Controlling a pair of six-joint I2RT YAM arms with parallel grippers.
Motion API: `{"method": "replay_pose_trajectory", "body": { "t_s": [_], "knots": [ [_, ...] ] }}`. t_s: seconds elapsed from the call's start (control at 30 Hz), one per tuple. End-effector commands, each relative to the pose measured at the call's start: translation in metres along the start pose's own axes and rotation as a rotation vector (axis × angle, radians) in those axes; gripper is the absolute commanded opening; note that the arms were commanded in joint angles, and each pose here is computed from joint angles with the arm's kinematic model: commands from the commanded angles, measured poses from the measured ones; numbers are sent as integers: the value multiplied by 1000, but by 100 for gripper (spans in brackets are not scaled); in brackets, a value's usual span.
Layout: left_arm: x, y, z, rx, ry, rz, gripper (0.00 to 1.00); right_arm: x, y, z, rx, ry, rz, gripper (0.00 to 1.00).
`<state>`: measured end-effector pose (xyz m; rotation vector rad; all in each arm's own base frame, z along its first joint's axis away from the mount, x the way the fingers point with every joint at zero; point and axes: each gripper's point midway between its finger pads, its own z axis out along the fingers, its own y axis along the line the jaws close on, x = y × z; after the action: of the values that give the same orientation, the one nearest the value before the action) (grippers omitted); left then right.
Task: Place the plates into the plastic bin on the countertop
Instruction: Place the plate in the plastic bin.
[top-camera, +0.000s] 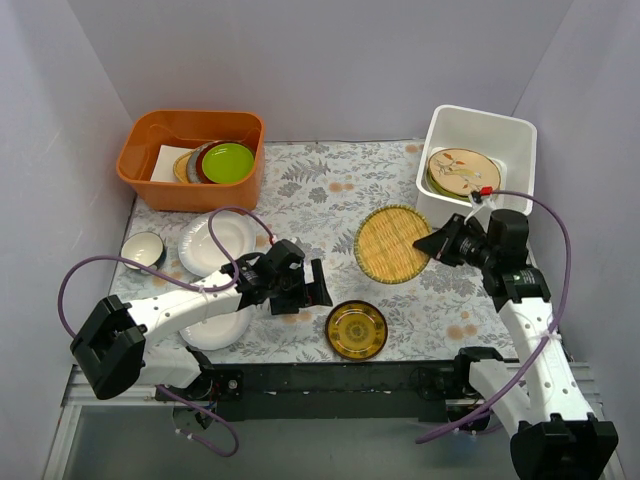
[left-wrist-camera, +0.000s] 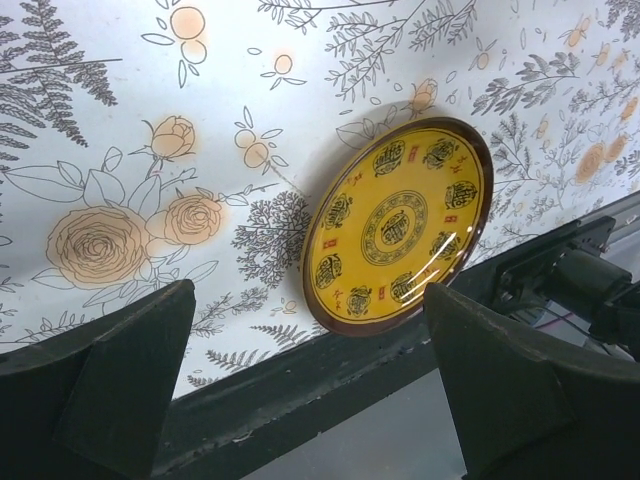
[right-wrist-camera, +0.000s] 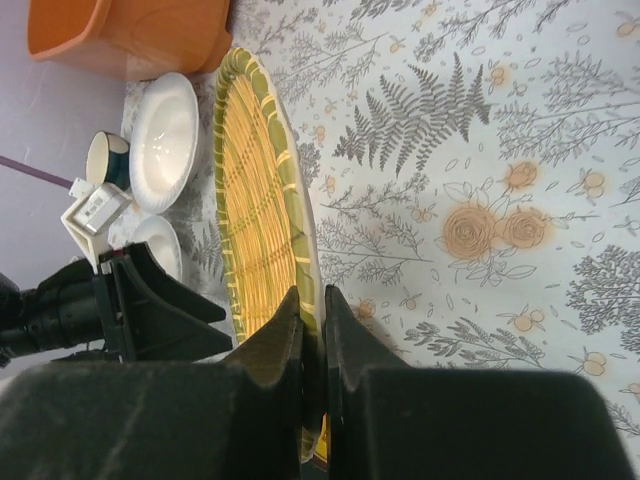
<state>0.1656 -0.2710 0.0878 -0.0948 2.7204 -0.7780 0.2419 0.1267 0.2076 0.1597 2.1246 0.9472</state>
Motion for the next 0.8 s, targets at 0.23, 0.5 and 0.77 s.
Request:
{"method": "replay_pose_trajectory", "body": {
  "t_s": [0.23,0.5,0.77],
  "knots": [
    [23,25,2,-44,20,-7,98,-112,45,-8,19,-192,-153,1],
    [32,34,1,-45,29,-17,98,-168,26,-21,189,-292,-215,1],
    [37,35,2,-47,45,-11,98,-204,-9,-37,263,-357,-155,1]
  ]
}}
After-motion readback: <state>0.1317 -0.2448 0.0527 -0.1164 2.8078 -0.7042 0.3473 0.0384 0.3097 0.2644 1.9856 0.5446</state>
